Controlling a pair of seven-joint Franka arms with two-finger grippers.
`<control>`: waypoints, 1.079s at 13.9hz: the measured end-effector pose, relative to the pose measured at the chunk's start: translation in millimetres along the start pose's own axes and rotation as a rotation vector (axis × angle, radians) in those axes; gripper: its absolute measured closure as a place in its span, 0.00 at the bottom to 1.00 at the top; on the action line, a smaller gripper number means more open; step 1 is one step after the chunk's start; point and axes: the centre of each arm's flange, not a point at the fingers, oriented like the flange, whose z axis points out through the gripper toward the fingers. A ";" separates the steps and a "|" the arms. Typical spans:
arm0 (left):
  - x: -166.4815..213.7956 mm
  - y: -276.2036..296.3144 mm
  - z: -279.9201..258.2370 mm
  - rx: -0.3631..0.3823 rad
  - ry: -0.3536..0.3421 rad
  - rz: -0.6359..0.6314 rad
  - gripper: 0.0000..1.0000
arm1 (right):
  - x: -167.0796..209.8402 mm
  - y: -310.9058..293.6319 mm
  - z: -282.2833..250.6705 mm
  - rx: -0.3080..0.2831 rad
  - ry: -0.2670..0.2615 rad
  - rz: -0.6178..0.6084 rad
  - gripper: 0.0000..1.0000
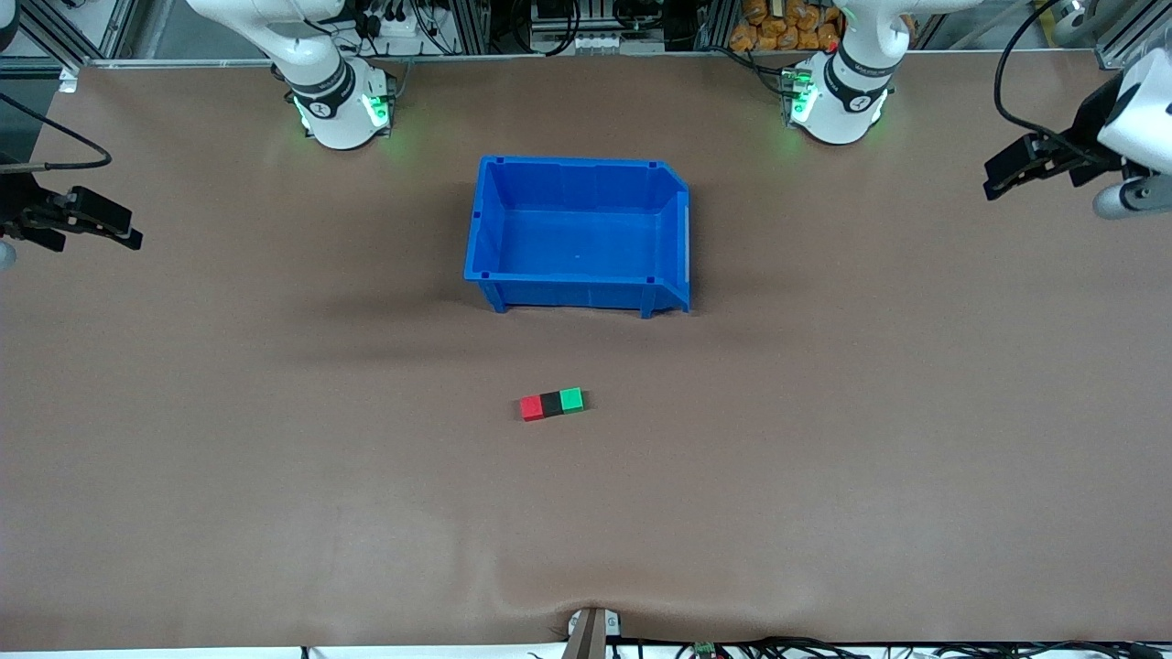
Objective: Attach green and red cubes to black cube
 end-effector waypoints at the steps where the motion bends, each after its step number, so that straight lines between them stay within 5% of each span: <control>1: -6.3 -8.4 -1.7 -0.002 0.006 -0.014 0.00 | -2.7 -1.1 -3.3 0.000 -0.013 0.033 0.00; 15: -10.7 -11.0 7.4 -0.032 -0.005 0.063 0.00 | -13.2 -27.9 -26.9 -0.006 -0.011 0.047 0.00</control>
